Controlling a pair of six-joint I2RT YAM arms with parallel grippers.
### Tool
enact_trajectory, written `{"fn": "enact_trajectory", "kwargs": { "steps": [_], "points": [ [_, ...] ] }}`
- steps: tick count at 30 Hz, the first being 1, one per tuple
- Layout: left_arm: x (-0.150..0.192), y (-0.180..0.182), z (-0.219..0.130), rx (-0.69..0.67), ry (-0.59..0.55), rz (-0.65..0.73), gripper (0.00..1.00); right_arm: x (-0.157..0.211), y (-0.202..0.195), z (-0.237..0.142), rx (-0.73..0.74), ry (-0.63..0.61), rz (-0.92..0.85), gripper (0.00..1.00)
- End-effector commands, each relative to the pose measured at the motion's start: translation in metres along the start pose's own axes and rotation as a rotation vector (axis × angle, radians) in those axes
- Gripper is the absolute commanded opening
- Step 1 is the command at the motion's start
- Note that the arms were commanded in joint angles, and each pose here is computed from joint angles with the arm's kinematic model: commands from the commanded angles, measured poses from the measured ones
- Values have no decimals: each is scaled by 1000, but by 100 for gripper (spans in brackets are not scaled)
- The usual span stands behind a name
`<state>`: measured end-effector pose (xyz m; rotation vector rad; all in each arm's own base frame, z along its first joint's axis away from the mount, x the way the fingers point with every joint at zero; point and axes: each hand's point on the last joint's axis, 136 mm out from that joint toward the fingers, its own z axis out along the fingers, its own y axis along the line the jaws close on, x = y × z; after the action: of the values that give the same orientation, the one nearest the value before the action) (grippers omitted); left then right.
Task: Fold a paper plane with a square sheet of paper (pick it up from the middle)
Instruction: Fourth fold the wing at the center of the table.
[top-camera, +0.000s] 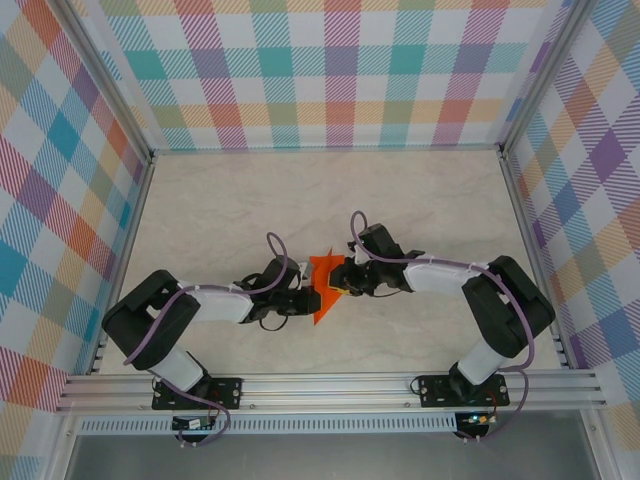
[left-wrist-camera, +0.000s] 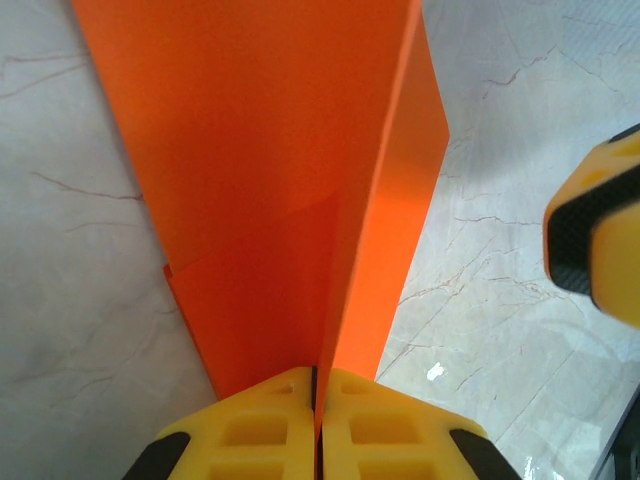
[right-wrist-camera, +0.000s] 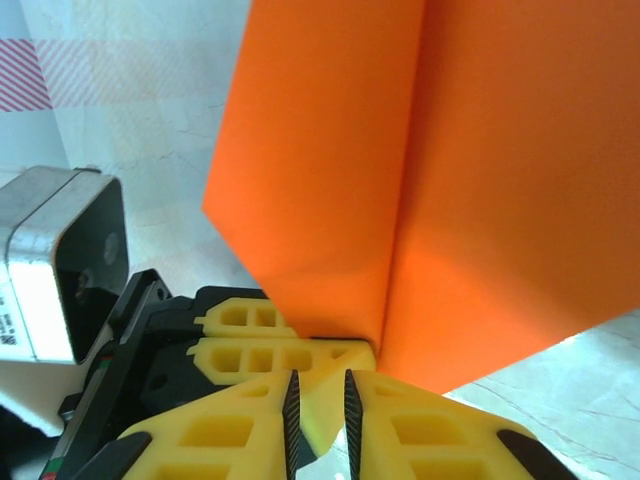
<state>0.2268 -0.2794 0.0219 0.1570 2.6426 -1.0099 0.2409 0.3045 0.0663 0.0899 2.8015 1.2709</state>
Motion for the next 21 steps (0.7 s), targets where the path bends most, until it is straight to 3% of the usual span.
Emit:
{"fn": "enact_trajectory", "kwargs": {
  "steps": [1, 9, 21],
  "points": [
    [2, 3, 1, 26, 14, -19, 7, -3, 22, 4, -68, 7, -24, 21],
    [1, 5, 2, 58, 28, -36, 8, -9, 38, 20, -113, 30, -21, 19],
    [-1, 10, -1, 69, 35, -54, 10, -23, 21, 39, -44, 7, 44, 19]
  ]
}}
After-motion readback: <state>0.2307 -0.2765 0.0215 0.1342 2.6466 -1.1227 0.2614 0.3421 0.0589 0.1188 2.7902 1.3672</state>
